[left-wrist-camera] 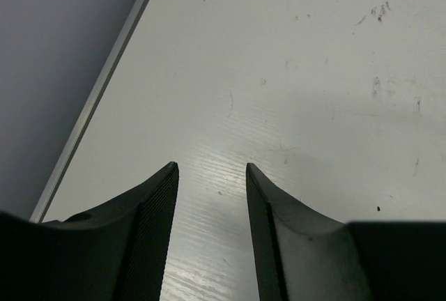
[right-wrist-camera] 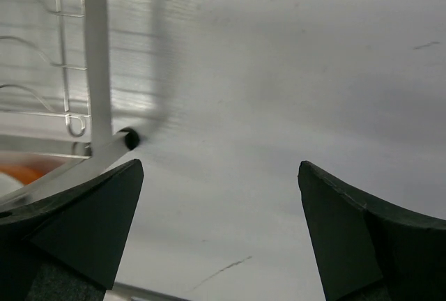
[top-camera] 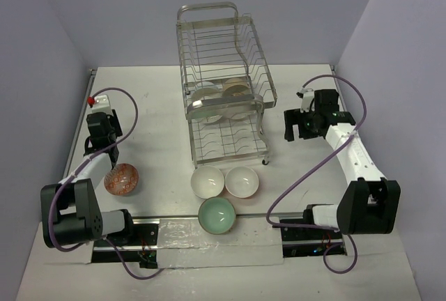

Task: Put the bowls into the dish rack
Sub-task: Move the dish rack to the center of the board.

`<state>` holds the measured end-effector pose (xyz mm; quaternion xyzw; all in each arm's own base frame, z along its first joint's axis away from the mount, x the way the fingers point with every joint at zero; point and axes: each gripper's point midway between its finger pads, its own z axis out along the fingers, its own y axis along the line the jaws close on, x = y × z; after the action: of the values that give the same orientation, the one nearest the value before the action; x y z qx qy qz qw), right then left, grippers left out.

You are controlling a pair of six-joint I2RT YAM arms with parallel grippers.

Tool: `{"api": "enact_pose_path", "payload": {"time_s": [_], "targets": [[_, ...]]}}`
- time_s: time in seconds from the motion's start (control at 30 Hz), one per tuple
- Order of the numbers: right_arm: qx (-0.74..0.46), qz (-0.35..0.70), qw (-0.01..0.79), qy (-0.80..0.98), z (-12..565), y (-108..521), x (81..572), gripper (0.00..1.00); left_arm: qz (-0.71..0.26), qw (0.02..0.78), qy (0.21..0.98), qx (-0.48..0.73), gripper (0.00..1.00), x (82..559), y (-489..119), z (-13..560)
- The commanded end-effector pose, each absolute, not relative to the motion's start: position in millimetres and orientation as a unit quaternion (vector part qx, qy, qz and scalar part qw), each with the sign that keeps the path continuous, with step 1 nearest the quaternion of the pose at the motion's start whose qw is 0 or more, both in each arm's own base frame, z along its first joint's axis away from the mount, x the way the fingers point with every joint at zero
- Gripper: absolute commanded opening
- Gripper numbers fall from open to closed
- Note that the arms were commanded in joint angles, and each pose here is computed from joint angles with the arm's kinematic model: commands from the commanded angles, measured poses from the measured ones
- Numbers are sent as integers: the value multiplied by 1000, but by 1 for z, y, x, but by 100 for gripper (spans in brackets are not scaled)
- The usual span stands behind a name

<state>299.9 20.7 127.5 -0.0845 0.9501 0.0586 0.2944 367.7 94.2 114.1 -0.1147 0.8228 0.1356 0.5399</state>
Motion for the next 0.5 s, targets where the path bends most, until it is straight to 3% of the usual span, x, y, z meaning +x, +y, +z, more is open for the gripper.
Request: {"api": "enact_pose_path", "payload": {"time_s": [0.0, 0.2, 0.47], "targets": [[-98, 184, 270, 940, 135, 59, 284, 100, 108, 568, 809, -103, 49, 372, 83, 130], [-118, 253, 263, 923, 142, 80, 271, 100, 75, 569, 816, -75, 50, 372, 68, 128], [-195, 258, 322, 890, 166, 86, 256, 100, 81, 562, 821, -59, 50, 371, 68, 126]]}}
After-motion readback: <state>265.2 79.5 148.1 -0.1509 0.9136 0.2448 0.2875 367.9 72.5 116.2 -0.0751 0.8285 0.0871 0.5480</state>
